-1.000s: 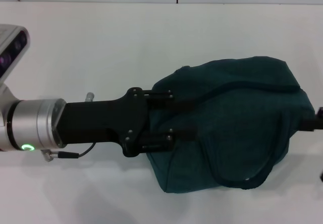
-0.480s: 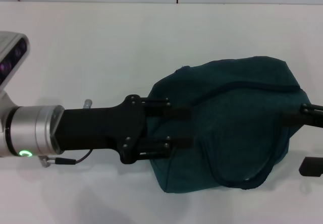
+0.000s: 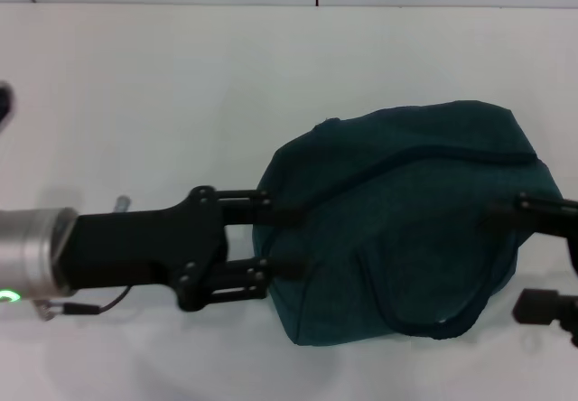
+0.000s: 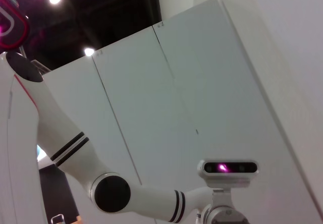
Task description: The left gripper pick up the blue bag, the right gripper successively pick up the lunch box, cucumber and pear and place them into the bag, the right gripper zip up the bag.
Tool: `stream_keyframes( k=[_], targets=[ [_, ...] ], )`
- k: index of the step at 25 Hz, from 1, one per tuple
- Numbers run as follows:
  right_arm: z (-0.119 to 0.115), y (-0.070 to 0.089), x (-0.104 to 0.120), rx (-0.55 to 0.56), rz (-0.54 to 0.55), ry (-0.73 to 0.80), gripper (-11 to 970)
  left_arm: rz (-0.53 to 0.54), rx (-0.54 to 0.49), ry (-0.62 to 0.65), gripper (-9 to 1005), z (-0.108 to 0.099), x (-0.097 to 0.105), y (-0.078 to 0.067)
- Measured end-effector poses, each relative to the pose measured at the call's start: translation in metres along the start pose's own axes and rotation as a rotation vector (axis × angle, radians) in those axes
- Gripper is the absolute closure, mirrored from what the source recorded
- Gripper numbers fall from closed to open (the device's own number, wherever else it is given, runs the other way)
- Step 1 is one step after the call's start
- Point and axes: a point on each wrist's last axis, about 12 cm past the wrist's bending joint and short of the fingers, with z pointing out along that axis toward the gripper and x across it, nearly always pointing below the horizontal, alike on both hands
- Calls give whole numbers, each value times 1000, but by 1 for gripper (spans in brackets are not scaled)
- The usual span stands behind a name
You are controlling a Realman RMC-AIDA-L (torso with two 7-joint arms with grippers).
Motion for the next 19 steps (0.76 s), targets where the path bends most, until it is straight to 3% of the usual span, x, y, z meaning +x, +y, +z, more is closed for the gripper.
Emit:
stream_keyframes(
  k=[10,19],
  targets=[
    [23,-7,6,-41,12,31,112,-8,-46,-29,439,-27,6,-15],
    [25,-9,7,-37,12,39,112,-12,-42,-29,442,-25,8,-16]
  ],
)
